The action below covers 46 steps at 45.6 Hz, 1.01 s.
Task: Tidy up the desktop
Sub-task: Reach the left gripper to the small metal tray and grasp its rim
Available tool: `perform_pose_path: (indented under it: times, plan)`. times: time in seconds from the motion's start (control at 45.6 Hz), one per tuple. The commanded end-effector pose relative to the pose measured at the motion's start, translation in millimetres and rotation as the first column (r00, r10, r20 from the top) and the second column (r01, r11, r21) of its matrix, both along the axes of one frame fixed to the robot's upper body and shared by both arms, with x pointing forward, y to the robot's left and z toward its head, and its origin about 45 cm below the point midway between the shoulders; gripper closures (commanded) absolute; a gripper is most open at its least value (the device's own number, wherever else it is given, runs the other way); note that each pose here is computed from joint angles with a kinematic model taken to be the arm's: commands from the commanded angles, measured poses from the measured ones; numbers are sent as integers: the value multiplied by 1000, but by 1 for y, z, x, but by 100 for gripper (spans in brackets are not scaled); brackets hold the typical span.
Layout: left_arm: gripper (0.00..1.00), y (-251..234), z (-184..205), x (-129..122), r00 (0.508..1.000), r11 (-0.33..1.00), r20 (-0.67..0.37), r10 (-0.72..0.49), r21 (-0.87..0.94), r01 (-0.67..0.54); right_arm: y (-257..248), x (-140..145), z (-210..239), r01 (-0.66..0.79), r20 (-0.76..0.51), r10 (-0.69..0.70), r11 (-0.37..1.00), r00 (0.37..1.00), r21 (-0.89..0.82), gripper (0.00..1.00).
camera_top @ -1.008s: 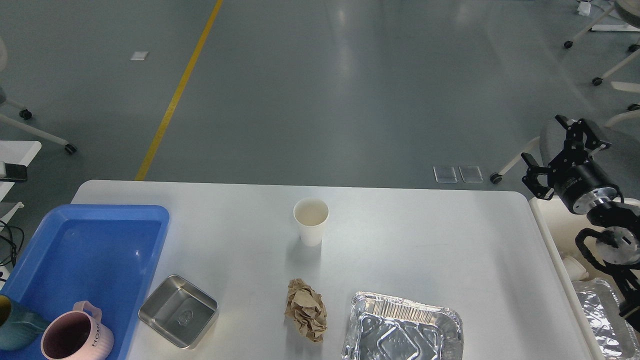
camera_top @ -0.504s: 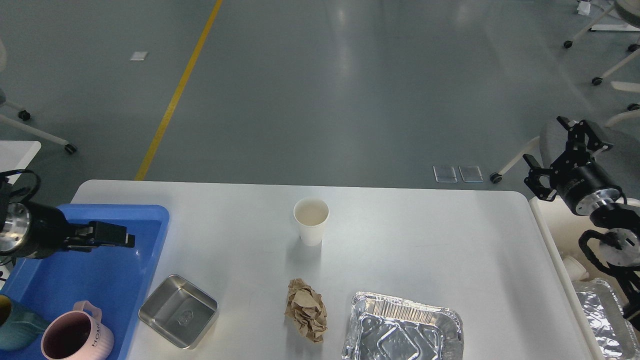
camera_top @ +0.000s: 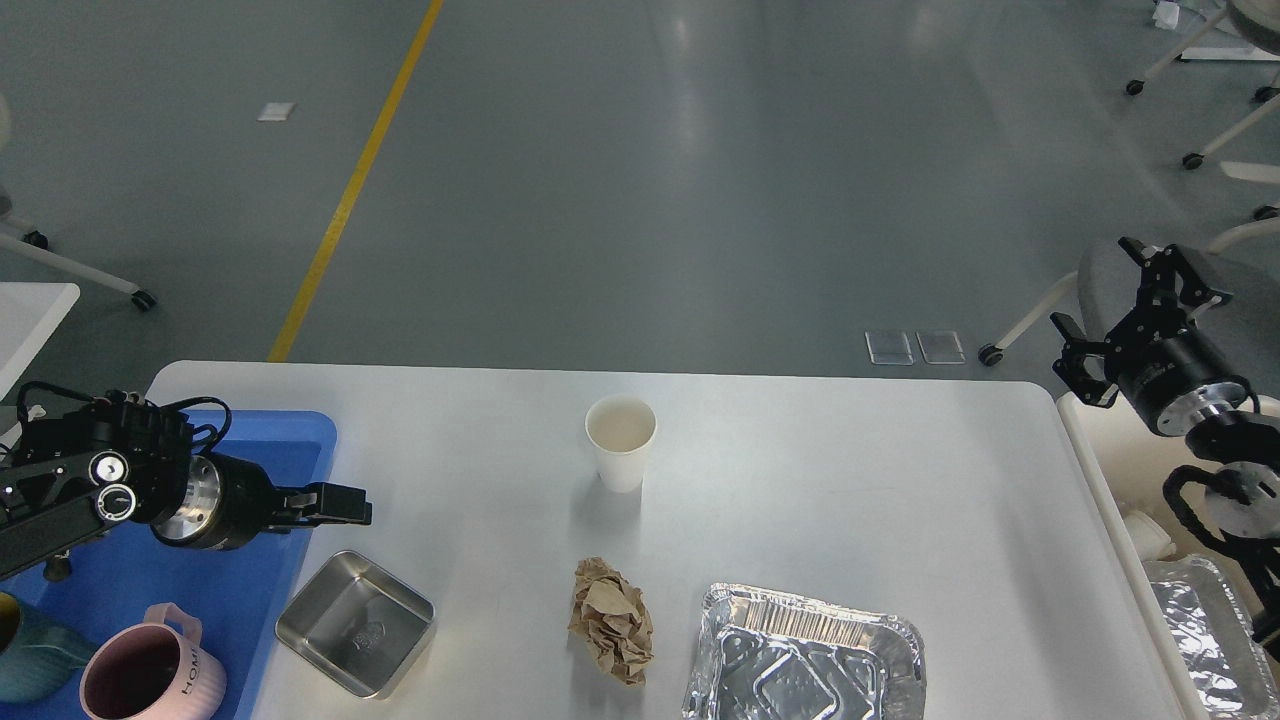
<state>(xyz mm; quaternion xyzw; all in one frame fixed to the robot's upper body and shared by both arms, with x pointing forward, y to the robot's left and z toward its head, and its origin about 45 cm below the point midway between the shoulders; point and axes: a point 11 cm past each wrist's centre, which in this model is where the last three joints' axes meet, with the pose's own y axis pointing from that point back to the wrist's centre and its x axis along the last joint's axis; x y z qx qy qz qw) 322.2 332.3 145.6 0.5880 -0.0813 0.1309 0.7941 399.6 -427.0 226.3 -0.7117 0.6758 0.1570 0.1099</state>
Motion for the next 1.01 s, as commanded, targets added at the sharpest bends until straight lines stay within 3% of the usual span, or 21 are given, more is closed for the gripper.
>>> perform_pose_path:
  times: [0.0,0.285,0.504,0.986]
  plan:
    - [3,5,0,-3,1000,1000,-18,0,8,0,0,0,0,1,-1,-1,1000,1000,0,0]
    - [3,25,-1,-14,996,998,-89,7,60,-1,1,-1,-3,-1,-6,1,1000,1000,2,0]
    - [3,43,-12,-15,992,978,-105,70,205,-48,0,-4,-6,2,-13,-2,1000,1000,3,0]
    - [2,5,-32,-7,990,985,-133,37,173,-13,-2,-5,-7,4,-16,-4,1000,1000,0,0]
